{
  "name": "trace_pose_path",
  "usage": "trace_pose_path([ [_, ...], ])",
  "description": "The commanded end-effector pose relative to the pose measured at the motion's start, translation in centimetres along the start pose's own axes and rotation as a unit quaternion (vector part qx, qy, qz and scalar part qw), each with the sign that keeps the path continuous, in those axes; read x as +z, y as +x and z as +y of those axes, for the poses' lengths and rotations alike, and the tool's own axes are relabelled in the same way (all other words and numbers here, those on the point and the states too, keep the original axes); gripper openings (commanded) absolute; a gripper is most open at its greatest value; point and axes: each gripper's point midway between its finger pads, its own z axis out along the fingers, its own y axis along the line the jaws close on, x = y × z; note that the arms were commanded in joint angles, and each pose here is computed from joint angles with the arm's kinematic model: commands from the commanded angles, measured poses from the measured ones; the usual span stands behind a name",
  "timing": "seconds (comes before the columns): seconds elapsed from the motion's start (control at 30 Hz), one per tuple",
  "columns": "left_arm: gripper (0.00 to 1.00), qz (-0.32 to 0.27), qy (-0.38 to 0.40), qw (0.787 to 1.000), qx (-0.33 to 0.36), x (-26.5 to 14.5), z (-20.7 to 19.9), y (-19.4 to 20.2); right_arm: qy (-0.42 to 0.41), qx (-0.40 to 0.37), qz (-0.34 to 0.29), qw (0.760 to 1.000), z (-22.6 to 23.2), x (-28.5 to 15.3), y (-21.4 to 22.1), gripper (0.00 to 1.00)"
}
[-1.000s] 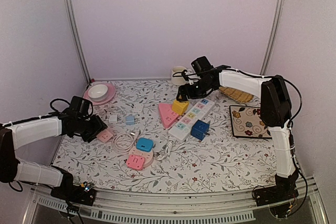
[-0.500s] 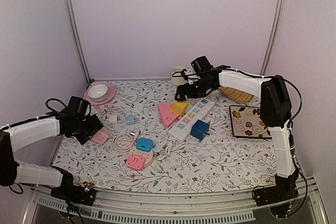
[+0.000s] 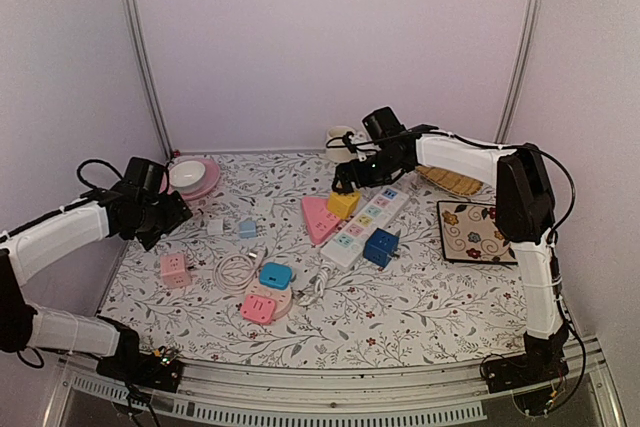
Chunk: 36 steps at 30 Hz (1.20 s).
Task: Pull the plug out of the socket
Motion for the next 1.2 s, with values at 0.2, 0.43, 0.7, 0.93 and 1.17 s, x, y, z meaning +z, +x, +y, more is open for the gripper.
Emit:
trace_pose_path([
  [0.2, 0.91, 0.008, 0.12, 0.983, 0.137, -0.9, -11.7, -1.1, -0.003, -0.032, -0.027, 0.999, 1.8, -1.2, -1.6, 0.97],
  [0.43, 0.91, 0.098, 0.235, 0.949, 0.186, 0.0, -19.4, 3.0, 0.005, -0.055, -0.012, 0.998, 2.7, -0.1, -0.2, 0.96],
  [0.7, 0.91, 0.198, 0.309, 0.904, 0.218, 1.7, -24.2, 8.5, 0.028, -0.068, 0.011, 0.997, 1.5, 1.8, 1.6, 0.92],
  [0.93, 0.9, 0.237, 0.313, 0.89, 0.233, 2.7, -25.4, 11.0, 0.072, -0.084, 0.028, 0.993, 0.0, 2.6, 2.6, 0.91],
  [1.17, 0.9, 0.248, 0.303, 0.889, 0.237, 3.2, -24.7, 11.9, 0.092, -0.116, 0.039, 0.988, -0.8, 3.1, 3.1, 0.9],
])
